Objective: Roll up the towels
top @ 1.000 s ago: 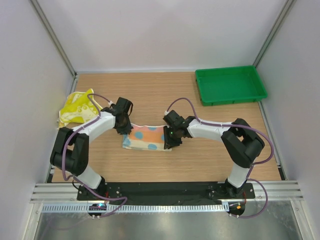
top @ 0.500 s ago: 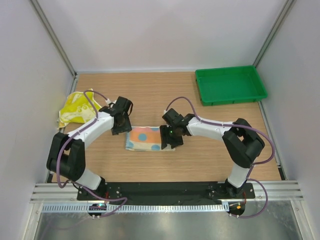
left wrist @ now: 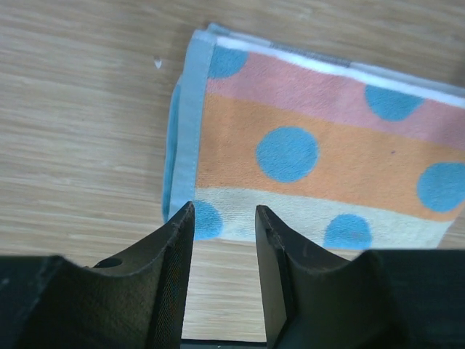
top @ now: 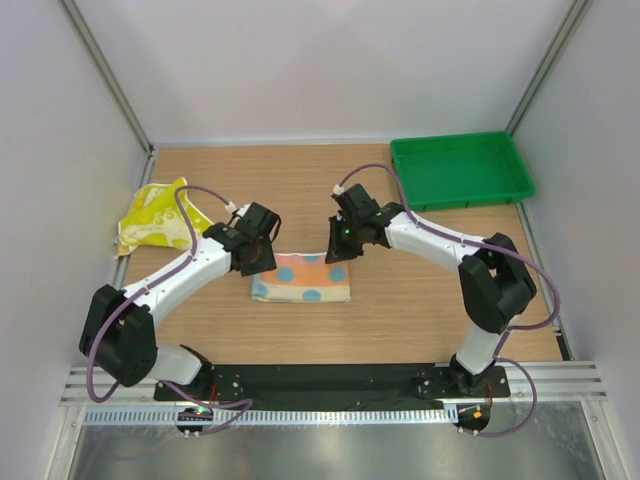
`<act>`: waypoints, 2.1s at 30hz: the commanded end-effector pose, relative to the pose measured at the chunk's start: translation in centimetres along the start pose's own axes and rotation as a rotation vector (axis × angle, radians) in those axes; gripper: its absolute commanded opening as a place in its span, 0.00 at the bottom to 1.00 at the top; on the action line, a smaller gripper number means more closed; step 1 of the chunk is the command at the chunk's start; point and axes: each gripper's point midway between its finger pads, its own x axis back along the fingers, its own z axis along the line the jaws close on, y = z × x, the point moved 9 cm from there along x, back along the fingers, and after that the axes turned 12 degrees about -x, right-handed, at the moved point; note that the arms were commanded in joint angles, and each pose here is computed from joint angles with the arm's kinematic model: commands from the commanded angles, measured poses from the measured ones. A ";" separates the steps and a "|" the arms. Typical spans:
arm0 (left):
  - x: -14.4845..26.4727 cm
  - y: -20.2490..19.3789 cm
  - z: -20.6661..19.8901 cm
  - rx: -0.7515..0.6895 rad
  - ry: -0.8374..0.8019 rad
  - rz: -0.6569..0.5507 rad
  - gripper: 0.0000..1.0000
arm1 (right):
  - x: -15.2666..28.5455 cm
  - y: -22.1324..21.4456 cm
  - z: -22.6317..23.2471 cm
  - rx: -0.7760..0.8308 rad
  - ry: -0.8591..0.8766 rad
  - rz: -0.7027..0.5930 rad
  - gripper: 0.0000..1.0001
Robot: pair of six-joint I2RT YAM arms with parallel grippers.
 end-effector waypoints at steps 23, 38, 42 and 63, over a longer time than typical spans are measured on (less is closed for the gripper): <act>-8.1 -6.7 1.8 -0.017 0.154 0.176 0.38 | -5.2 0.4 -11.0 -0.142 -0.198 0.043 0.01; -7.8 -5.7 1.0 -0.021 0.106 0.160 0.38 | 1.4 -1.0 -1.7 -0.017 0.152 0.043 0.02; -7.7 -5.5 1.0 -0.027 0.107 0.153 0.39 | -1.6 -4.4 1.4 0.096 0.210 0.190 0.01; -7.7 -5.2 2.0 -0.056 0.132 0.160 0.38 | -6.5 -5.6 -10.8 -0.207 0.202 0.314 0.01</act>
